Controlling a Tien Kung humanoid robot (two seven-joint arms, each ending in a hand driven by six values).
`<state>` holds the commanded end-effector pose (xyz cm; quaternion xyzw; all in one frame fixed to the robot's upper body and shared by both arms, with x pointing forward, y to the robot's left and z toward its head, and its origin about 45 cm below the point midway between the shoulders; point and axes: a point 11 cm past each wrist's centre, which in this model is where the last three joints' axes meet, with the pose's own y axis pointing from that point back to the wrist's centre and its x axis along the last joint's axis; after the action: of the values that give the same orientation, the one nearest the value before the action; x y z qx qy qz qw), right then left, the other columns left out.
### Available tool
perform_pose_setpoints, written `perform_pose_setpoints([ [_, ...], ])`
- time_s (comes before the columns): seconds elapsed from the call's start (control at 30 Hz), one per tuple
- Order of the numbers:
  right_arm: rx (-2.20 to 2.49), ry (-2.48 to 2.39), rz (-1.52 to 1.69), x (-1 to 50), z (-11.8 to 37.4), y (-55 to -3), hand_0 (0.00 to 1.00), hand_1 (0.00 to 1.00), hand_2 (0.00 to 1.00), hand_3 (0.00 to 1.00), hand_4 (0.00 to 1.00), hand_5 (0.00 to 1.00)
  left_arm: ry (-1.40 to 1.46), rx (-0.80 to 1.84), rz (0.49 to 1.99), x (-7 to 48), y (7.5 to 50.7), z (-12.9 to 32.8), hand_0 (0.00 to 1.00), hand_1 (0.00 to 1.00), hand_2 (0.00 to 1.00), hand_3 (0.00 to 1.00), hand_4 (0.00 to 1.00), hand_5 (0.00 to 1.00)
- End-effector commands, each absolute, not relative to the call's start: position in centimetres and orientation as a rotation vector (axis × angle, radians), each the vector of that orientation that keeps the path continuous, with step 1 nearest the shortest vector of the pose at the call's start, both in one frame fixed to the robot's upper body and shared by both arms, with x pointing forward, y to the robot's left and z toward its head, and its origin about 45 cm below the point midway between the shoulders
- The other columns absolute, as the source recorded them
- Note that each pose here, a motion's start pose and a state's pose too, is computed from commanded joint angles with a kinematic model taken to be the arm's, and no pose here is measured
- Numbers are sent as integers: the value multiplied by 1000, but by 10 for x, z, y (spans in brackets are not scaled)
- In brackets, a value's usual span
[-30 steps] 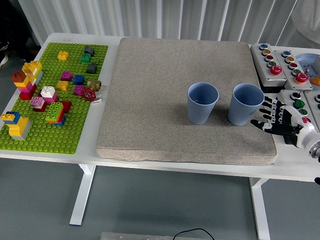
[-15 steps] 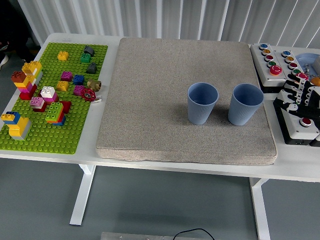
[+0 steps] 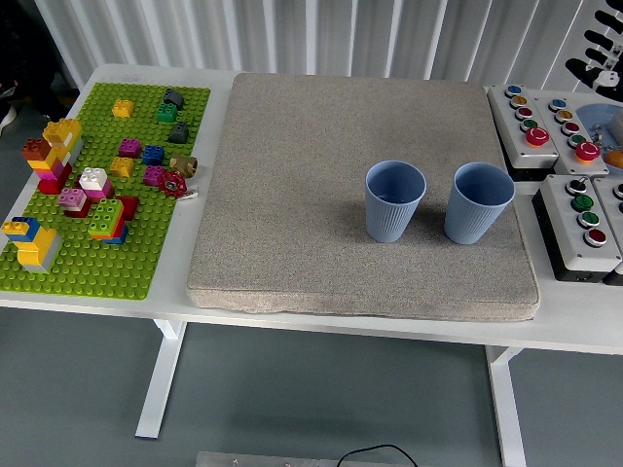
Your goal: Pick cup pour cup place
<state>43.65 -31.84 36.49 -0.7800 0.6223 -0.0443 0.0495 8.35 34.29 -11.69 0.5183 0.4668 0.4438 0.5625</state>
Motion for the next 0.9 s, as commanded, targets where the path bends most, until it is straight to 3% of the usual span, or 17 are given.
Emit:
perform_pose_setpoints([
  [0.4, -2293, 1798, -31, 460, 384, -292, 880, 843, 864, 888, 832, 303, 1085, 1225, 1044, 87, 344, -116, 804, 839, 868, 794, 519, 998],
  [0.43, -2300, 1802, -19, 461, 383, -291, 898, 843, 878, 881, 872, 704, 1084, 1224, 1046, 88, 345, -116, 804, 842, 868, 793, 519, 998],
  [0.6, -2287, 1816, 79, 464, 383, -292, 898, 843, 878, 881, 872, 704, 1078, 1218, 1053, 91, 345, -115, 804, 842, 868, 793, 519, 998],
  [0.63, -2277, 1822, 89, 465, 384, -293, 965, 905, 966, 931, 830, 998, 1077, 1218, 1053, 91, 345, -115, 804, 841, 869, 793, 521, 998],
  [0.8, -2064, 1945, 121, 465, 394, -304, 965, 905, 966, 931, 830, 998, 1076, 1217, 1055, 92, 346, -115, 804, 841, 869, 793, 521, 998],
  [0.83, -2016, 1968, 105, 464, 397, -305, 954, 909, 982, 960, 746, 998, 1075, 1216, 1055, 93, 346, -115, 804, 842, 870, 792, 522, 998],
  [0.9, -1930, 2033, 104, 463, 398, -311, 954, 909, 982, 960, 746, 998, 1075, 1215, 1055, 93, 346, -114, 804, 842, 870, 792, 522, 998],
])
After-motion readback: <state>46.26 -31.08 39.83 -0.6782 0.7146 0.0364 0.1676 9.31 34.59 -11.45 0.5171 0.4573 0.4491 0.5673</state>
